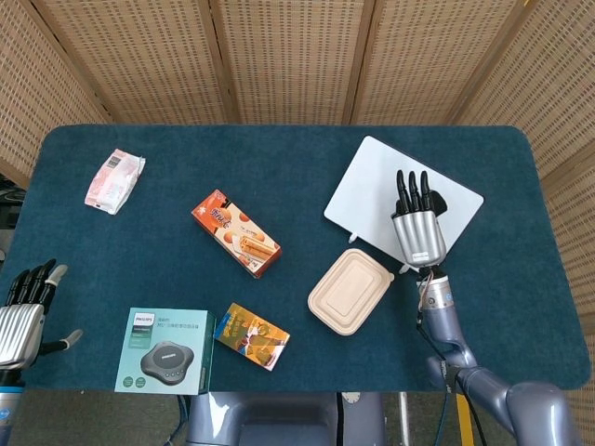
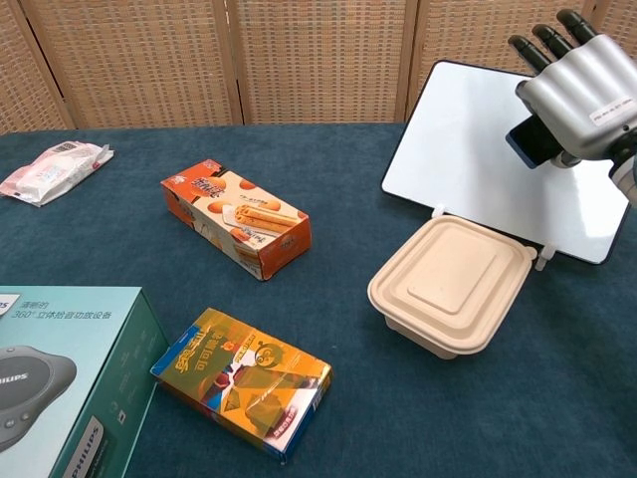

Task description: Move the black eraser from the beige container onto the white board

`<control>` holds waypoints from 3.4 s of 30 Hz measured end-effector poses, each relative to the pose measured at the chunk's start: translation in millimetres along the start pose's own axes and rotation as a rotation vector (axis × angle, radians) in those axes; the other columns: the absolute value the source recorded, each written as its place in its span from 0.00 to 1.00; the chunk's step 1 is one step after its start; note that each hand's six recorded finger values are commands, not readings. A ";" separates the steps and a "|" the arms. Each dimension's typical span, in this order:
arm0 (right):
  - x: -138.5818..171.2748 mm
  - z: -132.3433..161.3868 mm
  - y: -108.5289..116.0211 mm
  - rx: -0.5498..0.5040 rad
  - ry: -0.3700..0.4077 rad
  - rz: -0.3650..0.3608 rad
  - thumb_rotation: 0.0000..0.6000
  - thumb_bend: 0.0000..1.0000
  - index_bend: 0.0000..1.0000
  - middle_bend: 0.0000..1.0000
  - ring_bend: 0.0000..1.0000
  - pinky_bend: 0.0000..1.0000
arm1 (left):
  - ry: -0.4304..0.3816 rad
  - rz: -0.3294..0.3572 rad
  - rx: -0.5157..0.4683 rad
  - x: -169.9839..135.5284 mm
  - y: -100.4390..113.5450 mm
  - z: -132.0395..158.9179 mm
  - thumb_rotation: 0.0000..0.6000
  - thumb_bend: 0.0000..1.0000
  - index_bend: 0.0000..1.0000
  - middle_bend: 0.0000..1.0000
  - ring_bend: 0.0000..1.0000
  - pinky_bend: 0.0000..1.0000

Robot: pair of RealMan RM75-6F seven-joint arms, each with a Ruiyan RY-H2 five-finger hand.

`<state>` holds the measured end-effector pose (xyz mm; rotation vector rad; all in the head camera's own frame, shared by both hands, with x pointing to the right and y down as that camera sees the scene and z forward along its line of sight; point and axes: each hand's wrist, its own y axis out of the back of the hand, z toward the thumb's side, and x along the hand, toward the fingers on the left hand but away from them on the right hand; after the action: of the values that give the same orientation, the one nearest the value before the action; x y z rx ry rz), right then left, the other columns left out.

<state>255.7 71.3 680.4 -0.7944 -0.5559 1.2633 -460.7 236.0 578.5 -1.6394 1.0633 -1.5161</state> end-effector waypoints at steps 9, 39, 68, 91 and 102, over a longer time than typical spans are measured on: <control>-2.2 3.3 -6.5 0.039 -0.013 0.022 1.00 0.10 0.55 0.05 0.00 0.00 | 0.003 -0.006 -0.001 0.4 -1.4 -0.3 1.00 0.15 0.00 0.00 0.00 0.00; -3.2 19.6 -20.9 0.146 -0.027 0.076 1.00 0.10 0.56 0.05 0.00 0.00 | 0.005 -0.017 -0.011 0.9 -3.6 -0.5 1.00 0.15 0.00 0.00 0.00 0.00; -5.4 16.6 -30.0 0.130 -0.036 0.114 1.00 0.10 0.56 0.04 0.00 0.00 | 0.011 -0.013 -0.012 0.8 -3.8 -0.2 1.00 0.15 0.00 0.00 0.00 0.00; -4.5 12.9 -31.0 0.125 -0.040 0.123 1.00 0.10 0.45 0.00 0.00 0.00 | 0.010 -0.015 -0.010 0.6 -4.2 0.9 1.00 0.15 0.00 0.00 0.00 0.00; -4.0 11.9 -26.5 0.120 -0.044 0.112 1.00 0.10 0.32 0.00 0.00 0.00 | 0.009 -0.011 -0.011 0.2 -3.3 1.4 1.00 0.15 0.00 0.00 0.00 0.00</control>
<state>262.1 67.2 708.7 -0.7061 -0.4712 1.4065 -458.9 237.2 581.4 -1.6497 1.0711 -1.5286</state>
